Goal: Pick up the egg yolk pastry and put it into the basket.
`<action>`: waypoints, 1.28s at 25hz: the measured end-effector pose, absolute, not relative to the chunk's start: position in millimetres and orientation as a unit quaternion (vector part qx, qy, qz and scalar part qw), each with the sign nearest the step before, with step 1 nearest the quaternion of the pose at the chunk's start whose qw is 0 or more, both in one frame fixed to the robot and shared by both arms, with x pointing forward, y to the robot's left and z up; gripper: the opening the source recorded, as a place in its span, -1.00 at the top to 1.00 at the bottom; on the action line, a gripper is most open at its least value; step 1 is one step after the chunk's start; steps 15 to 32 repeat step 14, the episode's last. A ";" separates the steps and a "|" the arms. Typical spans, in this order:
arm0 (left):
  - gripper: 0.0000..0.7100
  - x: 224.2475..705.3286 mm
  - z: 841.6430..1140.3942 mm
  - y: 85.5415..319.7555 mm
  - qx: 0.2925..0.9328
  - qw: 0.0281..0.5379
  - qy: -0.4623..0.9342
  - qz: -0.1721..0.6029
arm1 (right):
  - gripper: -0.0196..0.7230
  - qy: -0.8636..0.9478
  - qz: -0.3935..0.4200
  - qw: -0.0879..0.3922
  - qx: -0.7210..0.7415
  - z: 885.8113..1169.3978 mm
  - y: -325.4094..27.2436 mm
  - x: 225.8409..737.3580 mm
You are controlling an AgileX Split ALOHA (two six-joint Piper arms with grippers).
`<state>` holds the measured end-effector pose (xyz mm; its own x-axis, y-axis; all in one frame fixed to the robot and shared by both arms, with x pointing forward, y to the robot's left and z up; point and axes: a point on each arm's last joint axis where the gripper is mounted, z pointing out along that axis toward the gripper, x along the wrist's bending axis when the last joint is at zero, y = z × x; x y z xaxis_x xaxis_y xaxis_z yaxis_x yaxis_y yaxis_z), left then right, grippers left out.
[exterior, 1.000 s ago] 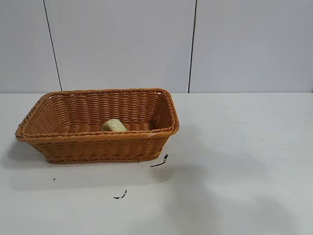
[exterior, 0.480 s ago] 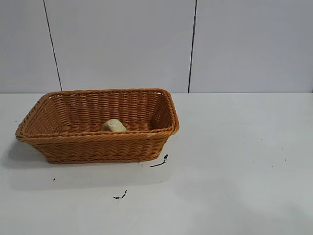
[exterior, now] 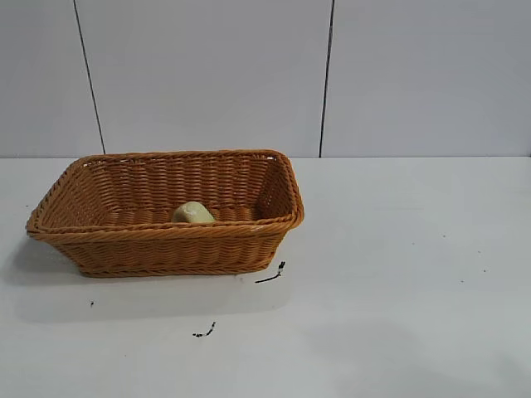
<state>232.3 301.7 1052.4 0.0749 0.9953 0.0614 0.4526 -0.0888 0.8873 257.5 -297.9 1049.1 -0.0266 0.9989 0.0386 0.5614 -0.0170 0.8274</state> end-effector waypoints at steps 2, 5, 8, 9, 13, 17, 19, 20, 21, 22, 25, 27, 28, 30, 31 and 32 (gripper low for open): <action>-0.96 232.3 1052.4 301.7 0.637 0.364 0.569 0.373 | -0.91 0.619 0.361 0.327 0.616 1049.7 -298.3 251.1; -0.96 232.3 1052.4 301.7 0.637 0.364 0.569 0.373 | -0.91 0.606 0.385 0.349 0.602 1050.3 -298.9 239.9; -0.96 232.3 1052.4 301.7 0.637 0.364 0.569 0.373 | -0.91 0.602 0.391 0.356 0.598 1050.3 -299.4 236.5; -0.96 232.3 1052.4 301.7 0.637 0.364 0.569 0.373 | -0.91 0.602 0.392 0.357 0.598 1050.3 -299.5 236.2; -0.96 232.3 1052.4 301.7 0.637 0.364 0.569 0.373 | -0.91 0.602 0.391 0.358 0.598 1050.3 -299.6 236.2; -0.96 232.3 1052.4 301.7 0.637 0.364 0.569 0.373 | -0.91 0.602 0.391 0.358 0.598 1050.3 -299.7 236.2; -0.96 232.3 1052.4 301.7 0.637 0.364 0.569 0.373 | -0.91 0.602 0.391 0.358 0.598 1050.3 -299.7 236.2; -0.96 232.3 1052.4 301.7 0.637 0.364 0.569 0.373 | -0.91 0.602 0.391 0.358 0.598 1050.3 -299.7 236.2; -0.96 232.3 1052.4 301.7 0.637 0.364 0.569 0.373 | -0.91 0.602 0.391 0.358 0.598 1050.3 -299.7 236.2; -0.96 232.3 1052.4 301.7 0.637 0.364 0.569 0.373 | -0.91 0.602 0.391 0.358 0.598 1050.3 -299.7 236.2; -0.96 232.3 1052.4 301.7 0.637 0.364 0.569 0.373 | -0.91 0.602 0.391 0.358 0.598 1050.3 -299.7 236.2; -0.96 232.3 1052.4 301.7 0.637 0.364 0.569 0.373 | -0.91 0.602 0.391 0.358 0.598 1050.3 -299.7 236.2; -0.96 232.3 1052.4 301.7 0.637 0.364 0.569 0.373 | -0.91 0.602 0.391 0.358 0.598 1050.3 -299.7 236.2; -0.96 232.3 1052.4 301.7 0.637 0.364 0.569 0.373 | -0.91 0.602 0.391 0.358 0.598 1050.3 -299.7 236.2; -0.96 232.3 1052.4 301.7 0.637 0.364 0.569 0.373 | -0.91 0.602 0.391 0.358 0.598 1050.3 -299.7 236.2; -0.96 232.3 1052.4 301.7 0.637 0.364 0.569 0.373 | -0.91 0.602 0.391 0.358 0.598 1050.3 -299.7 236.2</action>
